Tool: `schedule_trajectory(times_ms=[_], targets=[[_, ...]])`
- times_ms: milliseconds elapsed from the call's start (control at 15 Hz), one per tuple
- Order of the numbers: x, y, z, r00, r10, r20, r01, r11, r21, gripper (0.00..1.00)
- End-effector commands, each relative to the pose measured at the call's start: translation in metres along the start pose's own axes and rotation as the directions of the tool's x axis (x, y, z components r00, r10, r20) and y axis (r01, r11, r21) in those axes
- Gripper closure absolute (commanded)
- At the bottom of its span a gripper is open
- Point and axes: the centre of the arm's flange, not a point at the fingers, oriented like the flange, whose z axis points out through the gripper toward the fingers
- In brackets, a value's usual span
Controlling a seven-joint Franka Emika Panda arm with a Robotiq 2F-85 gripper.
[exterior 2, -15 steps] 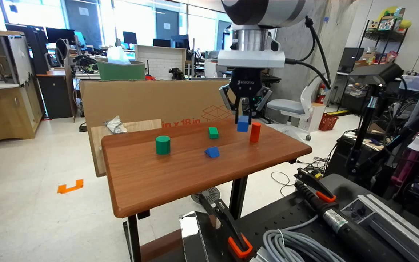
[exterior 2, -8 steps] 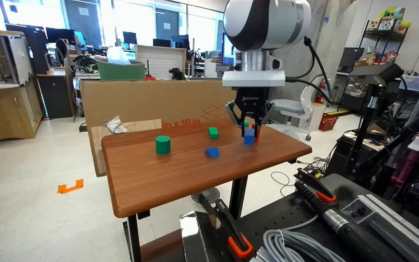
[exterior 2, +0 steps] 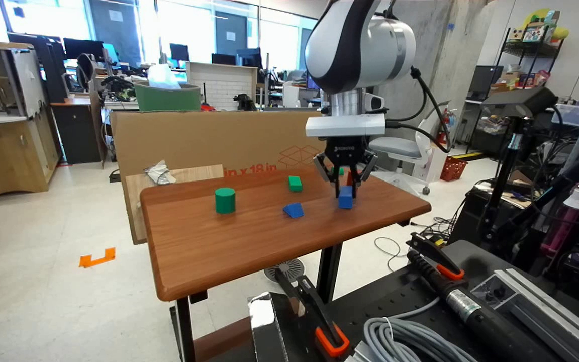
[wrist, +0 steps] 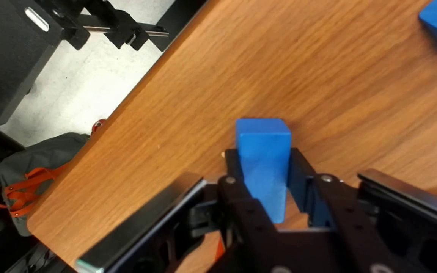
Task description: Move the blue block to the right
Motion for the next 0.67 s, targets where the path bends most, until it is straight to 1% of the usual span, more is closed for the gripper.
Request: schedule_trajectory(times_ms=[0, 67, 133, 333, 400, 467, 600], targets=[[-0.006, -0.017, 0.002, 1.0, -0.027, -0.006, 0.027, 1.0, -0.009, 0.42], [-0.012, -0.02, -0.004, 0.998, -0.055, -0.009, 0.055, 0.998, 0.007, 0.4], [-0.021, -0.024, -0.013, 0.996, -0.08, -0.025, 0.081, 0.997, 0.02, 0.34], [-0.047, -0.04, -0.052, 0.985, -0.145, -0.096, 0.153, 0.985, 0.077, 0.12], [-0.059, -0.044, -0.074, 0.977, -0.161, -0.138, 0.178, 0.977, 0.115, 0.04], [-0.071, -0.048, -0.096, 0.968, -0.177, -0.181, 0.204, 0.969, 0.142, 0.01], [-0.094, -0.055, -0.138, 0.941, -0.227, -0.252, 0.276, 0.944, 0.18, 0.0]])
